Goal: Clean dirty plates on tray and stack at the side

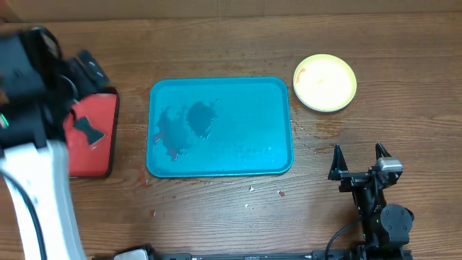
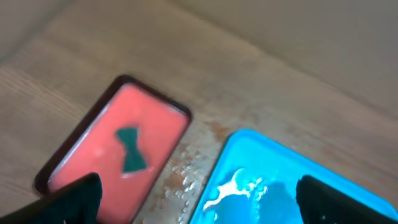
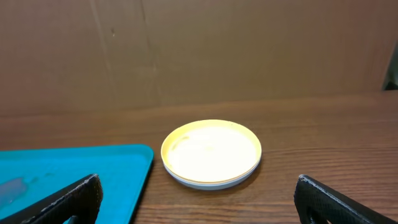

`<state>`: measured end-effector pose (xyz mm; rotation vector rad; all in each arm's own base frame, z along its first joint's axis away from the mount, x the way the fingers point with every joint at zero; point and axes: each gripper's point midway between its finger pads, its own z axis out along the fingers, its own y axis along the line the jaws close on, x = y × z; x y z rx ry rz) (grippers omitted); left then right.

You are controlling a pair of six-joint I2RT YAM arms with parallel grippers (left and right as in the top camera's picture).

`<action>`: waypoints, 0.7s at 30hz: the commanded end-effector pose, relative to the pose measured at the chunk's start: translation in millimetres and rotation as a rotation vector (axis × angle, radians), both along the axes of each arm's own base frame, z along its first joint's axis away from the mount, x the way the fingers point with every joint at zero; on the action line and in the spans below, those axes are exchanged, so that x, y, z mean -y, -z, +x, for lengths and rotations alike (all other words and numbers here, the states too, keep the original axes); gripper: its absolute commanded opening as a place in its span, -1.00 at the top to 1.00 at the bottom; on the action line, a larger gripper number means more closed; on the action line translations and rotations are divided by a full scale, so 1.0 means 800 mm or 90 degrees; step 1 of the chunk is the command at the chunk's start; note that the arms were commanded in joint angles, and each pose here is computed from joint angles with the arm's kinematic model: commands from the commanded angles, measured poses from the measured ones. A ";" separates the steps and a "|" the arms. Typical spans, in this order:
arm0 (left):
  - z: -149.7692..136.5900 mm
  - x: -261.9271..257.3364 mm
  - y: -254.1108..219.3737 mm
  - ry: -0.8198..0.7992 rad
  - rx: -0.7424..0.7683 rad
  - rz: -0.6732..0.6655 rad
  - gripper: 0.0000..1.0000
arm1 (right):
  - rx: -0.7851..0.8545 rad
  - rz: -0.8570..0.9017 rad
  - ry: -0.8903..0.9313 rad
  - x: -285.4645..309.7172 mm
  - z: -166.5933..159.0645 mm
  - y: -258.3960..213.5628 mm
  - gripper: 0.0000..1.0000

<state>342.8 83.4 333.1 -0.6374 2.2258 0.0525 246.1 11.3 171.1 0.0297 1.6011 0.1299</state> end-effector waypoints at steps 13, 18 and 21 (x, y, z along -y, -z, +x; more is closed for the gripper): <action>-0.038 0.090 0.141 0.145 0.149 0.037 -1.00 | 0.004 0.004 0.006 0.002 0.000 0.001 -1.00; -0.062 0.091 0.171 0.148 0.245 0.043 -1.00 | 0.004 0.004 0.006 0.002 0.000 0.001 -1.00; -0.076 0.093 0.195 0.163 0.287 0.060 -0.99 | 0.004 0.004 0.006 0.002 0.000 0.001 -1.00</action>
